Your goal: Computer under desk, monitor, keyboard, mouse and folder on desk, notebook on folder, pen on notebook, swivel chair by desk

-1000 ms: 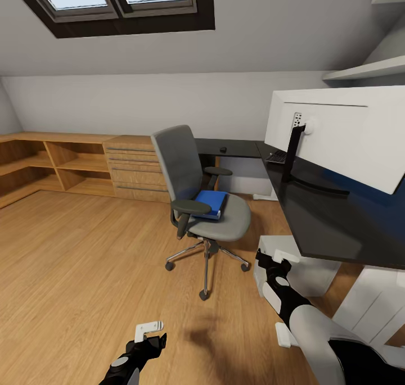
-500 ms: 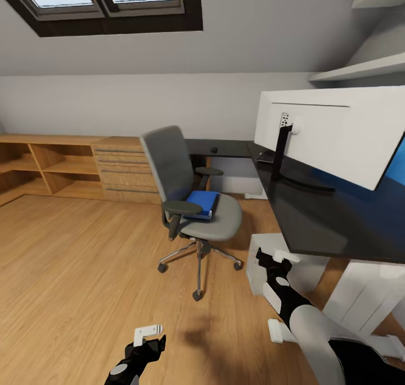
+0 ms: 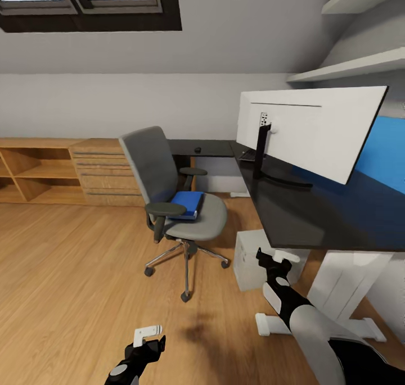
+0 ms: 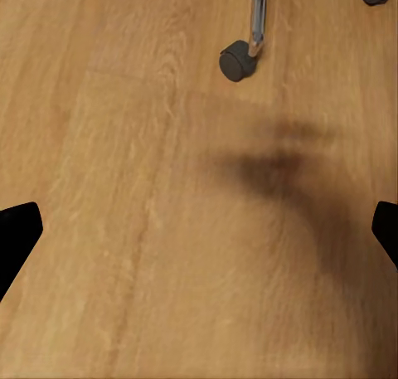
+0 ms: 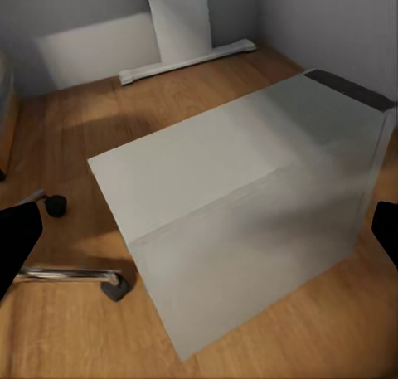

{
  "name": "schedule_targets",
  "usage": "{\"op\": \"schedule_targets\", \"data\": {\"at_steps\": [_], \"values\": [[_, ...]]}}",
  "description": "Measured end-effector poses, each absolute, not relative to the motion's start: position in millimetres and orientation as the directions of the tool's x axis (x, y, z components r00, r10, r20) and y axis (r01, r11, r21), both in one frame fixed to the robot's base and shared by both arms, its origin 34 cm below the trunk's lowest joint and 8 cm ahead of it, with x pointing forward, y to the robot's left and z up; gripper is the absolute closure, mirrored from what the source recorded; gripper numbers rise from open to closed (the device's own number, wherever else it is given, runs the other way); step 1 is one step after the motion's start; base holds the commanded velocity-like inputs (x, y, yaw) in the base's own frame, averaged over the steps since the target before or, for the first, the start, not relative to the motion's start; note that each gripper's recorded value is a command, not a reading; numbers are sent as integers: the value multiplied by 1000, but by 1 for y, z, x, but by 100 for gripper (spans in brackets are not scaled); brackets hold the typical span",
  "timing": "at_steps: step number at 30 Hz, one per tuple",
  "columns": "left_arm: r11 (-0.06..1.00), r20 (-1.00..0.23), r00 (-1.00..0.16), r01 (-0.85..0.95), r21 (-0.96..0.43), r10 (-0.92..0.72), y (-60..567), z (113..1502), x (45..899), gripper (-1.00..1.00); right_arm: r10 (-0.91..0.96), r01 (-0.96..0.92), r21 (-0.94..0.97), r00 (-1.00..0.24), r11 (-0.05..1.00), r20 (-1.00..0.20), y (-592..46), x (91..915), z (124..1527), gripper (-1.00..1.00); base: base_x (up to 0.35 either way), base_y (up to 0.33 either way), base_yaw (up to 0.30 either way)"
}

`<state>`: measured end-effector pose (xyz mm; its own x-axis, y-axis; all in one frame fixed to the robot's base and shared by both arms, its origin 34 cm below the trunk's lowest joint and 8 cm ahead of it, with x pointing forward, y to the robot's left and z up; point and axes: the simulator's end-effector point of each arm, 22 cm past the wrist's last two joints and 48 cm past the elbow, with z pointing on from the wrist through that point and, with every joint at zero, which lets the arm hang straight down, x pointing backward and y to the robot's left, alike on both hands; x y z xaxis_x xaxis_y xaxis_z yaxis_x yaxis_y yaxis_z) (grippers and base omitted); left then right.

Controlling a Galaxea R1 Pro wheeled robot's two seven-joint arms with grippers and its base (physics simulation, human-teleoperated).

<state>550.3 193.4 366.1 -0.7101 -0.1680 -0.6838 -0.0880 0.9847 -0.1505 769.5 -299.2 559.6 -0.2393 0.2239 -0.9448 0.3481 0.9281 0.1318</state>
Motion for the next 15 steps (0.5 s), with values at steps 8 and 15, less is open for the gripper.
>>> {"op": "schedule_targets", "data": {"at_steps": [8,15], "values": [[984,-684,-710,-89,-151,-169,194,366,550,-100,224,348,130,-246,929,-943,-299,768,557,-100,0,221,-18],[985,-684,-710,-88,-151,-168,193,366,550,-100,224,348,129,-249,929,-942,-298,767,555,-100,0,295,-3]]}}
